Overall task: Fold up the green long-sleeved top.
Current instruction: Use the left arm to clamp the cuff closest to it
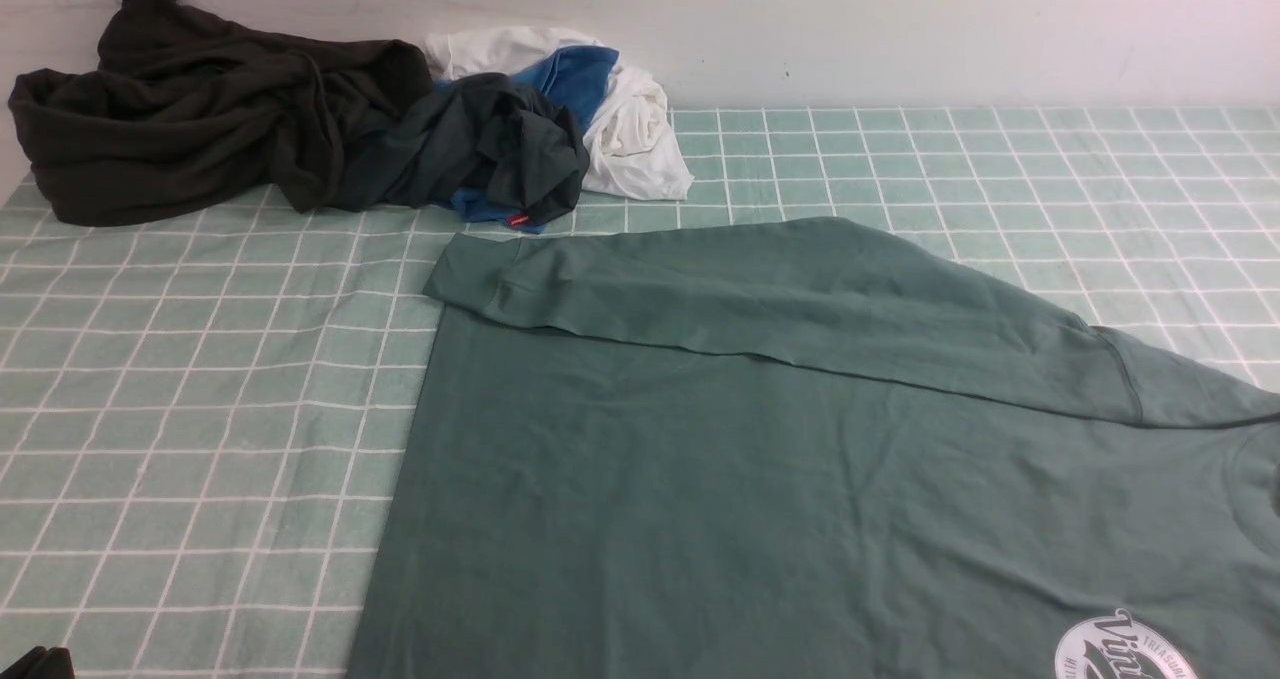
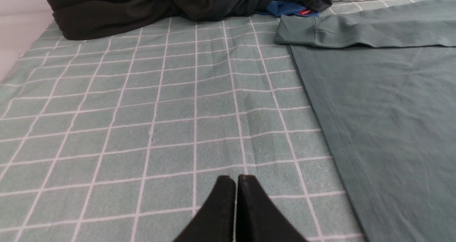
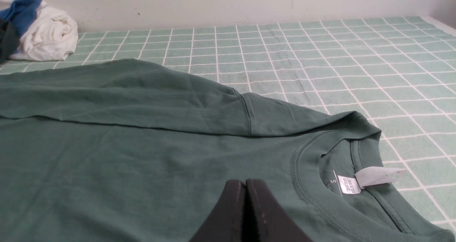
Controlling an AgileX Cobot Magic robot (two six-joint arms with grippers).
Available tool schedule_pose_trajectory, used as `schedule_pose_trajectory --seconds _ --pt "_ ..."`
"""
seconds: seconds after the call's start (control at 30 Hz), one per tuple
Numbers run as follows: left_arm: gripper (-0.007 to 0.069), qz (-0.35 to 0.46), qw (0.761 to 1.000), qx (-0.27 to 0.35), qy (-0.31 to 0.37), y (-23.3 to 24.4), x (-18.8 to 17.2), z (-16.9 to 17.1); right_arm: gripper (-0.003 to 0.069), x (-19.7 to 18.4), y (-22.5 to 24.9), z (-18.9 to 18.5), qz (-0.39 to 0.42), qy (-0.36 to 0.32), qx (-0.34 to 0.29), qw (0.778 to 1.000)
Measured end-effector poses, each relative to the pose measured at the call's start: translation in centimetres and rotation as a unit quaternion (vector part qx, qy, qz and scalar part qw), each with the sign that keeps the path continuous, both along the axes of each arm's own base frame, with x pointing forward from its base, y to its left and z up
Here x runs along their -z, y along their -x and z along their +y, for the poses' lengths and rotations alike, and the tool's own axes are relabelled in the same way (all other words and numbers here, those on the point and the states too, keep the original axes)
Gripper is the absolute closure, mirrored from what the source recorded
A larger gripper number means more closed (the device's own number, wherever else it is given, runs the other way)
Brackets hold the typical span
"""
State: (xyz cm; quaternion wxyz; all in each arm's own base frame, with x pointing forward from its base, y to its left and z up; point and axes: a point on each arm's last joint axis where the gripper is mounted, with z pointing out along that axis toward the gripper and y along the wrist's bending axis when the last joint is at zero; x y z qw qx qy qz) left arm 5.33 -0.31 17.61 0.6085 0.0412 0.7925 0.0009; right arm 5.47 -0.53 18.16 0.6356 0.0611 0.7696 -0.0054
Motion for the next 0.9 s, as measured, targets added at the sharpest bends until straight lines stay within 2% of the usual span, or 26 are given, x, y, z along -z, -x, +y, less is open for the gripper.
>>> schedule_pose_trajectory --seconds 0.37,0.5,0.63,0.73,0.8,0.83,0.87,0.9 --pt "0.0628 -0.003 1.000 0.000 0.007 0.0 -0.1 0.0 0.0673 0.0 0.0 0.0 0.000 0.000 0.000 1.000" --pt "0.0628 -0.012 0.998 0.001 0.056 -0.1 -0.2 -0.3 0.0673 0.0 0.0 0.0 -0.001 -0.008 -0.001 1.000" --pt "0.0628 -0.034 0.986 0.001 0.160 -0.2 -0.7 -0.6 0.0673 0.0 0.0 0.2 -0.004 -0.048 -0.004 0.999" --pt "0.0628 -0.046 0.964 -0.005 0.262 -0.2 -1.1 -0.8 0.0673 0.0 0.0 0.4 -0.006 -0.080 -0.006 0.997" --pt "0.0628 -0.053 0.915 -0.014 0.399 -0.2 -1.6 -1.0 0.0673 -0.1 -0.1 0.7 -0.014 -0.143 -0.009 0.990" --pt "0.0628 -0.054 0.915 -0.015 0.399 -0.2 -1.7 -1.0 0.0673 -0.1 -0.1 0.7 -0.015 -0.155 -0.010 0.988" --pt "0.0628 -0.057 0.878 -0.020 0.474 -0.2 -2.0 -1.0 0.0673 -0.2 -0.1 1.0 -0.022 -0.224 -0.012 0.974" --pt "0.0628 -0.057 0.864 -0.021 0.501 -0.2 -2.1 -1.0 0.0673 -0.3 -0.1 1.1 -0.026 -0.267 -0.013 0.963"
